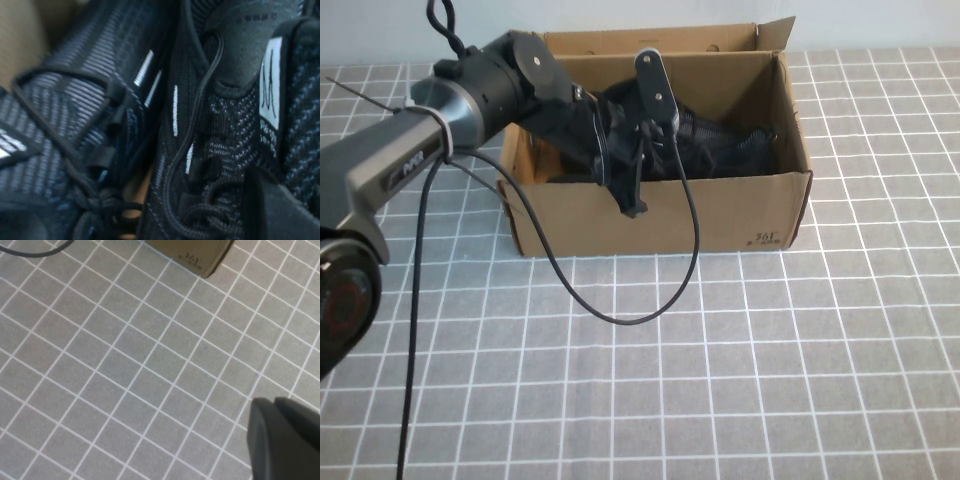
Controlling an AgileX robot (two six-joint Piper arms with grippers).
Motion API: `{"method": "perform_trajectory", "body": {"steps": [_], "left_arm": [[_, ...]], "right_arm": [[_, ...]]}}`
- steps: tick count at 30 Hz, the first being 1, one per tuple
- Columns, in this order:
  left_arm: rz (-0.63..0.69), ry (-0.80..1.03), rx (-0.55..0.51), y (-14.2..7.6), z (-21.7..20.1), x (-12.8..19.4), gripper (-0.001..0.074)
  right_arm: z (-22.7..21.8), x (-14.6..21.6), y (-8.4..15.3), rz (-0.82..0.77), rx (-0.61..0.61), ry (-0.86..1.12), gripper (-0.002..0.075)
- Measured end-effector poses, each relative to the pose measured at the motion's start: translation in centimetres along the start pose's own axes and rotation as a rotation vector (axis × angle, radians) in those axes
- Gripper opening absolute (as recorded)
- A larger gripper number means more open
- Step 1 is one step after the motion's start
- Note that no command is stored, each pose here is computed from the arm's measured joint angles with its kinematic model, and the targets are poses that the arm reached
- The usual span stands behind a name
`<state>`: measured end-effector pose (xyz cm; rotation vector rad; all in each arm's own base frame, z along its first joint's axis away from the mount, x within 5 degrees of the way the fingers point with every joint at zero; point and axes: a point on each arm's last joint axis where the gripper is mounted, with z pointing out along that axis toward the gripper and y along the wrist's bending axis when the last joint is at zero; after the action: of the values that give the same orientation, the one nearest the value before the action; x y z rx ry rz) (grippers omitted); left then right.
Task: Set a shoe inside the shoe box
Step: Place the shoe in the shoe box
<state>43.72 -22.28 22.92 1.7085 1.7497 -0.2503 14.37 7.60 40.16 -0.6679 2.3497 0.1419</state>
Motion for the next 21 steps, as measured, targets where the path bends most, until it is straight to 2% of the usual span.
{"method": "perform_trajectory", "body": {"steps": [14, 16, 21], "left_arm": [[0.004, -0.027, 0.018, -0.12, 0.55, 0.01, 0.0034], [0.002, -0.03, 0.021, -0.15, 0.55, -0.01, 0.0083], [-0.043, -0.042, 0.008, -0.03, -0.42, -0.61, 0.033]], "right_arm": [[0.0, -0.08, -0.03, -0.002, 0.004, -0.009, -0.0016], [0.0, -0.08, -0.03, -0.002, 0.004, -0.009, -0.0016], [0.0, -0.08, -0.03, -0.002, 0.004, -0.009, -0.0016]]}}
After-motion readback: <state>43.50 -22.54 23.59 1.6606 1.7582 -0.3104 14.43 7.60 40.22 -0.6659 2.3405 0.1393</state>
